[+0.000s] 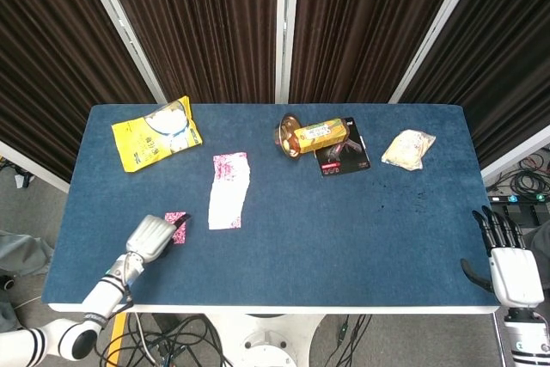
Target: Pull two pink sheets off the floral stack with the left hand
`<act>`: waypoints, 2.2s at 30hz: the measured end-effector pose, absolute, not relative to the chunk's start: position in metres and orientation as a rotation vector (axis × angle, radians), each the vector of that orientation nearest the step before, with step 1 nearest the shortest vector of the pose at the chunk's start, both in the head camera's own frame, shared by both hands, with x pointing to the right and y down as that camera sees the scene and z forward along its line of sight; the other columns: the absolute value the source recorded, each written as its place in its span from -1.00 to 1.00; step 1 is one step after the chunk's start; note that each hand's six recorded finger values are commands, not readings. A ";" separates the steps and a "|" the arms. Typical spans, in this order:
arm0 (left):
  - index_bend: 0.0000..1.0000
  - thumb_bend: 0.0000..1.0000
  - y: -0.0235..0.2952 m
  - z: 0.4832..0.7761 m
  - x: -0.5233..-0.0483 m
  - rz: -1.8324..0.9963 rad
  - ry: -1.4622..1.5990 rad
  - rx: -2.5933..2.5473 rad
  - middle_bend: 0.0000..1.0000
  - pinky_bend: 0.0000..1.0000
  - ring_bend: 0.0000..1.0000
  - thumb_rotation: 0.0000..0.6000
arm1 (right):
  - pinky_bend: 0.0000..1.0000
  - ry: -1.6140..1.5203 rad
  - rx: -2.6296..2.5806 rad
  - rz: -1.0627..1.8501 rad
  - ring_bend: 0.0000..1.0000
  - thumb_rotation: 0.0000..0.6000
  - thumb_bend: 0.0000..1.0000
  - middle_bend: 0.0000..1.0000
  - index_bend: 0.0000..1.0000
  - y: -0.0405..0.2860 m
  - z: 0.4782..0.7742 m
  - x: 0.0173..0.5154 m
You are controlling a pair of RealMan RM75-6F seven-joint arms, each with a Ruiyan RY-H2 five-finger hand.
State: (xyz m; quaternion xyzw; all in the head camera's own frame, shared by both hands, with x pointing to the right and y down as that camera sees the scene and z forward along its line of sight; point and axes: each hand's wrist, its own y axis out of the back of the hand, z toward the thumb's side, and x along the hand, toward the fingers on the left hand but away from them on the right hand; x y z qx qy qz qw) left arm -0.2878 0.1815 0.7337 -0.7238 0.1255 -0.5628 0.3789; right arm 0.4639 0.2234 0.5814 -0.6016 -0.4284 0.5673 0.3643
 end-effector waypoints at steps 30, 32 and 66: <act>-0.71 0.14 0.182 0.754 -0.229 -1.367 0.179 -1.916 0.96 0.80 0.84 1.00 | -1.00 -1.120 -1.545 1.473 -1.00 1.00 -0.59 -1.00 -1.00 0.219 0.584 0.470; -0.71 0.15 0.185 0.753 -0.230 -1.374 0.161 -1.925 0.96 0.80 0.84 1.00 | -1.00 -1.119 -1.545 1.470 -1.00 1.00 -0.59 -1.00 -1.00 0.219 0.583 0.469; -0.67 0.15 0.227 0.707 -0.227 -1.278 0.059 -2.028 0.96 0.80 0.84 1.00 | -1.00 -1.108 -1.553 1.457 -1.00 1.00 -0.59 -1.00 -1.00 0.220 0.583 0.462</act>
